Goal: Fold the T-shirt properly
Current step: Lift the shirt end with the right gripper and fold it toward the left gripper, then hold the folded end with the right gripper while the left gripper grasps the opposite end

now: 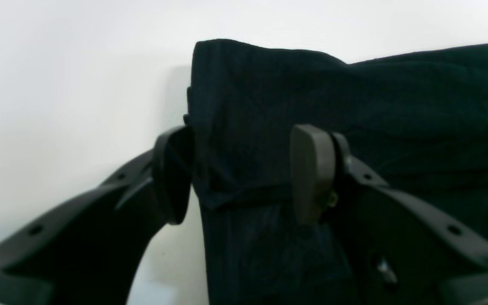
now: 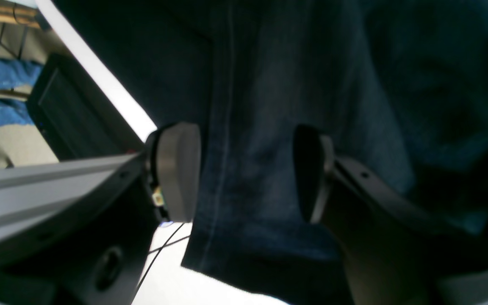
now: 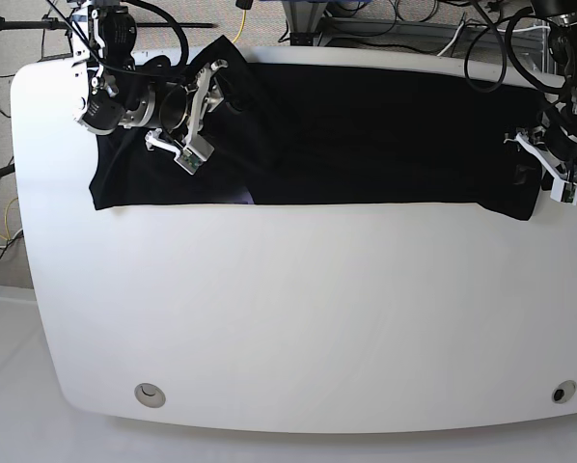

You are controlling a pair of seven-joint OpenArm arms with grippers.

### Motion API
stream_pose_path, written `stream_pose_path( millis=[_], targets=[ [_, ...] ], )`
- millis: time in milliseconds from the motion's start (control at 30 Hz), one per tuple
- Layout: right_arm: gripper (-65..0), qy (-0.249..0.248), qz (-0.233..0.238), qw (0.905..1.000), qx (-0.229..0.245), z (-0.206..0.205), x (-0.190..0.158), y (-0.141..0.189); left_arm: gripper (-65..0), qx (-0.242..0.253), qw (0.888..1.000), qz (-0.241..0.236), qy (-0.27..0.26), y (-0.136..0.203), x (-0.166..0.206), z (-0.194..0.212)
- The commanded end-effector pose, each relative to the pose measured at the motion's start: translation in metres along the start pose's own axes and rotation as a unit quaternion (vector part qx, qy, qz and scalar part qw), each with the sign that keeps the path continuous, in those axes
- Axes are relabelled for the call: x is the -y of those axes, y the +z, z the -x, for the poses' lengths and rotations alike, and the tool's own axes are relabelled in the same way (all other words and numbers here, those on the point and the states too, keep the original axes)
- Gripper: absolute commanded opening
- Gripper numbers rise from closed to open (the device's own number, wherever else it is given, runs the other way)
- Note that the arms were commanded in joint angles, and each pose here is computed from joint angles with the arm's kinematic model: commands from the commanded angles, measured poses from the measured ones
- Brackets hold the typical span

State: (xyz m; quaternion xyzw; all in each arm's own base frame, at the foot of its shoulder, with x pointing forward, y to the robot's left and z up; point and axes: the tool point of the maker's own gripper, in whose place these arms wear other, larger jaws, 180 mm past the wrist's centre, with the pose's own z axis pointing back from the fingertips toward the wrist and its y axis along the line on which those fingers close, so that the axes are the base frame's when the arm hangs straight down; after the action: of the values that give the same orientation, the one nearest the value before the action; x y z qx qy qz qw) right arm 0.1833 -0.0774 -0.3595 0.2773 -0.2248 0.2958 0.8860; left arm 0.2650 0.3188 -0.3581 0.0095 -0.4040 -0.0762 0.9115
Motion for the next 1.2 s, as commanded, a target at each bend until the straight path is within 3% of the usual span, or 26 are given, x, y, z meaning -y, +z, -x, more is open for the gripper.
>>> stream_pose_path(
  millis=[0, 433, 633, 1167],
  targets=[
    [-31.6, 0.014, 0.003, 0.9998, 0.017, -0.011, 0.000, 0.004, -31.8, 0.031, 0.999, -0.009, -0.010, 0.004, -0.007, -0.020],
    [-32.7, 0.063, 0.048, 0.9954, 0.053, -0.058, 0.029, 0.018, -33.1, 0.062, 0.998, -0.026, -0.004, 0.006, -0.011, -0.044],
    [-32.8, 0.075, 0.070, 0.9926, 0.065, -0.081, 0.045, 0.022, -32.0, 0.045, 0.999, -0.012, -0.008, 0.006, -0.006, -0.031],
    [-32.4, 0.064, 0.065, 0.9951, 0.039, -0.066, 0.052, 0.021, -31.1, 0.039, 0.999, -0.016, -0.003, 0.004, -0.012, -0.027]
  ],
)
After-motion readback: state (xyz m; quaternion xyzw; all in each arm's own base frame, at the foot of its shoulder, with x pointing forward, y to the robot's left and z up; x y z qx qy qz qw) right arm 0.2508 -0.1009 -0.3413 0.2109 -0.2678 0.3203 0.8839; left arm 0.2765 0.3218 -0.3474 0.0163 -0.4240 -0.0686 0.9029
